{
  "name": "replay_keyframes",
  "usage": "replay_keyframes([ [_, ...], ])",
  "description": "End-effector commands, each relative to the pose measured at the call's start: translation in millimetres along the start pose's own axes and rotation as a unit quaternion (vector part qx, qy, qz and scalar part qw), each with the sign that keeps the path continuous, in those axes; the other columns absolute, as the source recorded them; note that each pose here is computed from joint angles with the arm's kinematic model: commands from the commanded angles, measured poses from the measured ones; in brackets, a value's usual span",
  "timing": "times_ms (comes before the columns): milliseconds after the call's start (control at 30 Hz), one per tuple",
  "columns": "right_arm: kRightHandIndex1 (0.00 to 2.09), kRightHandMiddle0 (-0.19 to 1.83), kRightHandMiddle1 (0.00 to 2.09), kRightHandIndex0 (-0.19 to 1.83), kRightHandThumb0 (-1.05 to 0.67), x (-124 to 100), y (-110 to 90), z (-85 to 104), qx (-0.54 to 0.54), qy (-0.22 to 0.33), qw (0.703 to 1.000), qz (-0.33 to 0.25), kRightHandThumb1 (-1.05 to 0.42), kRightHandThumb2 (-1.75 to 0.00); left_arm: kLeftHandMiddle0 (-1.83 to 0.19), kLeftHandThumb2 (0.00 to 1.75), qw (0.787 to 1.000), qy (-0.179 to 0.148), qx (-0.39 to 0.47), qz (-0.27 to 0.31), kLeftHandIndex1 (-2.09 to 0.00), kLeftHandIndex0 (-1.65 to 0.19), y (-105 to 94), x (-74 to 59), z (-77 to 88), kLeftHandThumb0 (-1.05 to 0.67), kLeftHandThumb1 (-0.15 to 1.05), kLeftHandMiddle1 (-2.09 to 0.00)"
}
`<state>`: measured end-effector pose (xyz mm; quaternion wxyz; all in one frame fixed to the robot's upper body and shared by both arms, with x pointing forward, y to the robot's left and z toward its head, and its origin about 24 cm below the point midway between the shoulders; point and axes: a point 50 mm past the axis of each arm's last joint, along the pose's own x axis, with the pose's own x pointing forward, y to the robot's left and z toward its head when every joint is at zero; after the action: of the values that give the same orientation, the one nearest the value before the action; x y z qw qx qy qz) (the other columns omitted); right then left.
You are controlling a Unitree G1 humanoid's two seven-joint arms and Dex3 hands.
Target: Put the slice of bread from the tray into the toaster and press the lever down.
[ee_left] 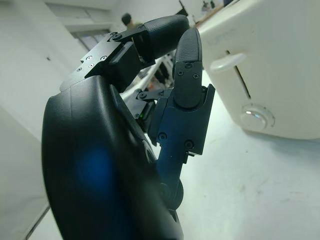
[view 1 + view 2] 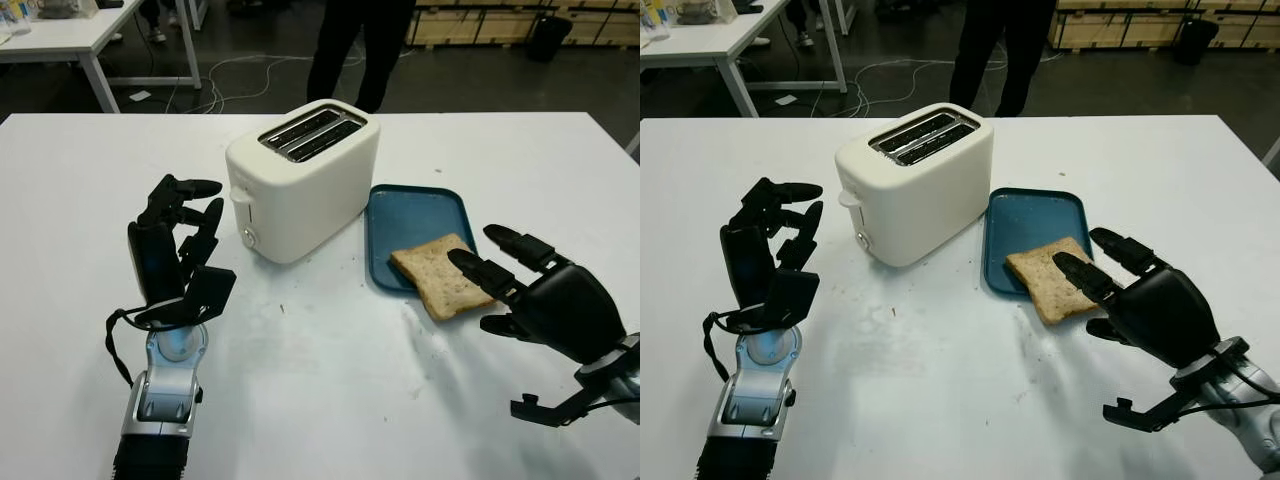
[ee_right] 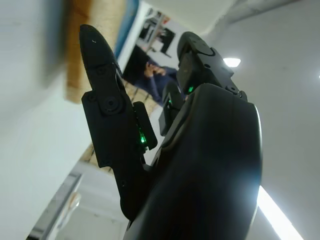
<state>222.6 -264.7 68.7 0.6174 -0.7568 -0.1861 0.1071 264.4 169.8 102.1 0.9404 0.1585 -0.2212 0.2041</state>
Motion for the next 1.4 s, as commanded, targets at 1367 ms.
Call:
replay_keyframes([
  [1367, 0.02, 0.22, 0.01, 0.21, -0.57, 38, 54, 5.5, -0.08, -0.057, 0.993, 0.066, -0.89, -0.01, -0.7, 0.23, 0.999, -0.017, -0.014, 0.024, -1.01, -0.68, 6.8, 1.8, 4.1, -0.5, 0.92, -1.42],
])
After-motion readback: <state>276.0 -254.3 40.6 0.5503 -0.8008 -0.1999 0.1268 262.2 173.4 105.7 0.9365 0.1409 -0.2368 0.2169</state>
